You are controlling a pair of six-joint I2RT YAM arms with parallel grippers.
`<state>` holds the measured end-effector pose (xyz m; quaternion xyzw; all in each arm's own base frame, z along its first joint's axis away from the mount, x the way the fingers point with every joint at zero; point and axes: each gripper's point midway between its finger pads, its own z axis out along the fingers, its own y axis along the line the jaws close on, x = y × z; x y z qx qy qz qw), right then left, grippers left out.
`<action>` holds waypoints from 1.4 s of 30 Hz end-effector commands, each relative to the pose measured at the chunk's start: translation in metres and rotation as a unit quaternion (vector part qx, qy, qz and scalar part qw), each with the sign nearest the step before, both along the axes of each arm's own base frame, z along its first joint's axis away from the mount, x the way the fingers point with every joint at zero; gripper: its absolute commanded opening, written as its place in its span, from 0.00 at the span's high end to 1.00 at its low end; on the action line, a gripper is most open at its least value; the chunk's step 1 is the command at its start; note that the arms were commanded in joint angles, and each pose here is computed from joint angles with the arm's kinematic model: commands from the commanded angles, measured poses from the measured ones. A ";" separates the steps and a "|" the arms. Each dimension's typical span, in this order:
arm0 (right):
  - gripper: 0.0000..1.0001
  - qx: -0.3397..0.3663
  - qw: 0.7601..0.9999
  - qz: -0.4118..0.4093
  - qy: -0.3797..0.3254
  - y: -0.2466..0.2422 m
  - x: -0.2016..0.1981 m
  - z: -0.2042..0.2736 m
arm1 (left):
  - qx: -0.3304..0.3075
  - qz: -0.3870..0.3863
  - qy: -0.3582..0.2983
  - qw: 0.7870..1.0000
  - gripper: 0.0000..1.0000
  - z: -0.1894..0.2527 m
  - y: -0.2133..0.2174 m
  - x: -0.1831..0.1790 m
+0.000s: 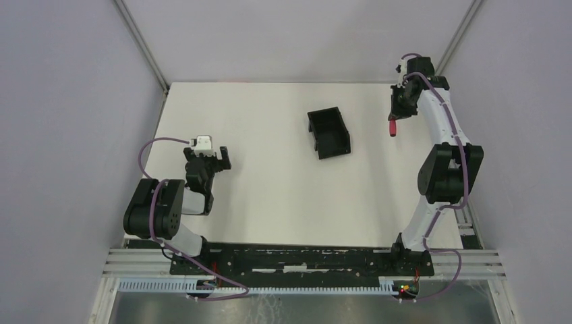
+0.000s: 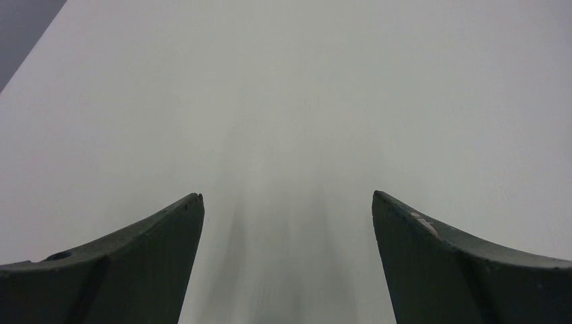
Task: Put the screwdriver in the bin
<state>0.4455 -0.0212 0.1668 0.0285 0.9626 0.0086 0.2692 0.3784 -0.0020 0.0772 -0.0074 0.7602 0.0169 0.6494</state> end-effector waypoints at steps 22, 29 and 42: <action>1.00 -0.101 0.926 0.343 -0.120 0.221 0.025 -0.023 | -0.011 0.001 -0.017 1.000 0.00 0.010 0.000 0.002; 0.86 -0.104 0.927 0.351 -0.088 0.222 0.028 -0.048 | -0.011 0.001 -0.017 1.000 0.00 0.010 0.000 0.002; 0.41 -0.092 0.929 0.314 -0.171 0.225 0.039 0.015 | -0.011 0.001 -0.017 1.000 0.00 0.010 0.000 0.002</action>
